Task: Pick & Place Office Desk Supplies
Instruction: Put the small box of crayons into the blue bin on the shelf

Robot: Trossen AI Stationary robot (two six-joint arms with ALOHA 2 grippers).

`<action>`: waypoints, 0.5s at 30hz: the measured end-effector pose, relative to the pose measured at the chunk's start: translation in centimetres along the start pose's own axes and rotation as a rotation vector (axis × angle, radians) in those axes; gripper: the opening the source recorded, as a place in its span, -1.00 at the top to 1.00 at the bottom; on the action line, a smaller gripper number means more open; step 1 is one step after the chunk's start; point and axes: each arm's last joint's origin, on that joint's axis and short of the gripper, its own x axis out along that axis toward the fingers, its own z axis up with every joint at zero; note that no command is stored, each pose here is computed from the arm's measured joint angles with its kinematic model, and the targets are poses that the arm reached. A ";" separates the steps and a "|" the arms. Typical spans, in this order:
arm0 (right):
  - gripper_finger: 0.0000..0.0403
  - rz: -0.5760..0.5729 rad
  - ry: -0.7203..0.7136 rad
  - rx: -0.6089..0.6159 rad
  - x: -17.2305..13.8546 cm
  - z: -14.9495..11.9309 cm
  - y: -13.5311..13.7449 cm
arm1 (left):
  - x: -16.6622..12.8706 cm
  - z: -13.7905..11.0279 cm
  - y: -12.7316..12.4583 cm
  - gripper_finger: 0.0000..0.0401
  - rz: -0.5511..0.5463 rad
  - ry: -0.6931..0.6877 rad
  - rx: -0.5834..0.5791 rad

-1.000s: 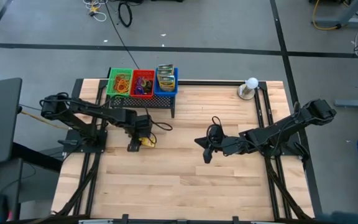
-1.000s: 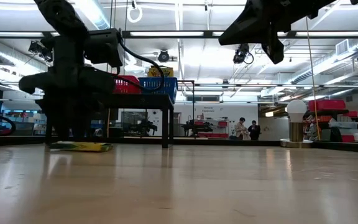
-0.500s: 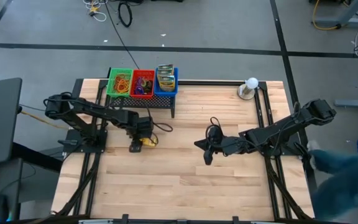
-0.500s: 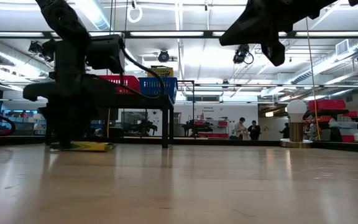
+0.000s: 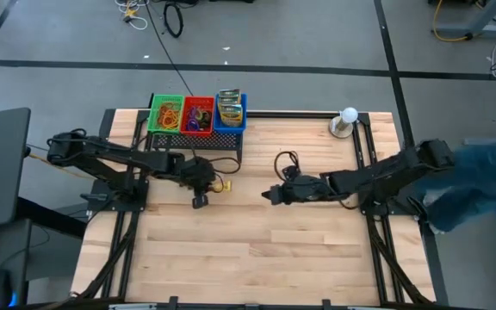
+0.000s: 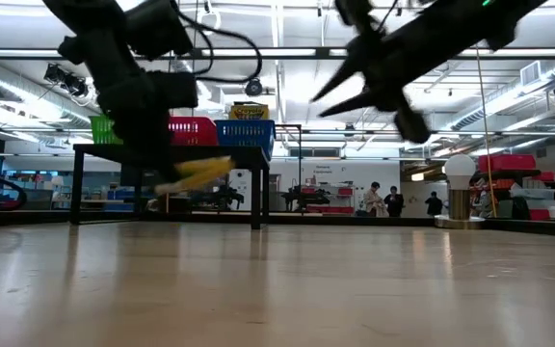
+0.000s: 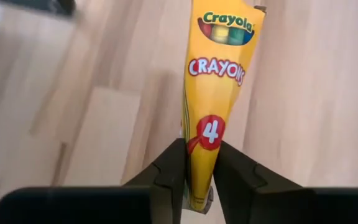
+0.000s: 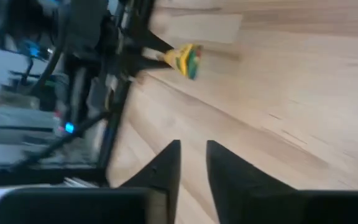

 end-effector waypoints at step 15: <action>0.04 0.117 0.050 0.177 6.9 3.2 -1.0 | -0.9 1.2 -1.9 0.61 -0.018 -0.140 -0.081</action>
